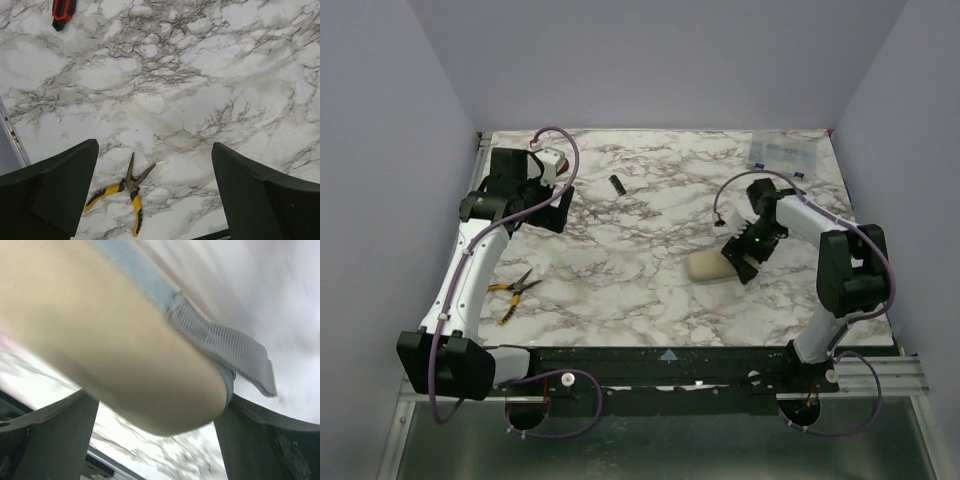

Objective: Open the umbrella

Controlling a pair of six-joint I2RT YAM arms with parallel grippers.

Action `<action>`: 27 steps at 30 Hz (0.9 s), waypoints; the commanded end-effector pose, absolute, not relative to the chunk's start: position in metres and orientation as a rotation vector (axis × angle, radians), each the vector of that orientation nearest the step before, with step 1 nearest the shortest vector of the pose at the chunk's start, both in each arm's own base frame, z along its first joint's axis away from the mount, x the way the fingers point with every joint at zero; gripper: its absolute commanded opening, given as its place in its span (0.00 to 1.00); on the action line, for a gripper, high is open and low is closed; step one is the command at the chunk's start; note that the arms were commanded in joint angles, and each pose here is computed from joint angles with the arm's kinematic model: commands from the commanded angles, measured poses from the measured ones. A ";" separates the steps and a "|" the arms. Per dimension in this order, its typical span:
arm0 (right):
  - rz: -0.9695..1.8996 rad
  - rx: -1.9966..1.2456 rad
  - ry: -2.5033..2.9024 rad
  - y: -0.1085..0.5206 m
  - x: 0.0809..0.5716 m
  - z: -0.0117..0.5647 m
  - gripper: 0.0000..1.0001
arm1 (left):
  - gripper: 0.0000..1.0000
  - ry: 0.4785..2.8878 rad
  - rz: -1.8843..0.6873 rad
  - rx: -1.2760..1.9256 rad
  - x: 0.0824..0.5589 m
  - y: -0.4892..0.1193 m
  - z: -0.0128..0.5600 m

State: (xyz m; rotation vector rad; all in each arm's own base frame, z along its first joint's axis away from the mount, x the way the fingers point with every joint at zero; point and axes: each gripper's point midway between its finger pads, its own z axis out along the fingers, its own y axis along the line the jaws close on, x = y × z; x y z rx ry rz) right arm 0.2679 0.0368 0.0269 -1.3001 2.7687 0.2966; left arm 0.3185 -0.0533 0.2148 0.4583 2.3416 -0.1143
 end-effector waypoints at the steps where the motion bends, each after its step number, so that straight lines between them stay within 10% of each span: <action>1: 0.673 -1.263 2.691 0.133 0.257 0.059 0.92 | 0.99 2.341 -0.256 0.432 0.319 -0.067 0.229; 11: 0.743 -1.512 2.475 0.138 0.252 0.122 0.92 | 0.97 2.193 -0.525 0.877 0.270 -0.121 0.207; 19: 0.891 -1.252 2.459 0.183 0.321 0.142 0.90 | 0.67 1.774 -0.522 1.766 0.165 -0.207 0.132; 27: 0.993 -1.134 2.440 0.213 0.360 0.126 0.86 | 0.49 1.795 -0.648 1.924 0.144 -0.259 0.095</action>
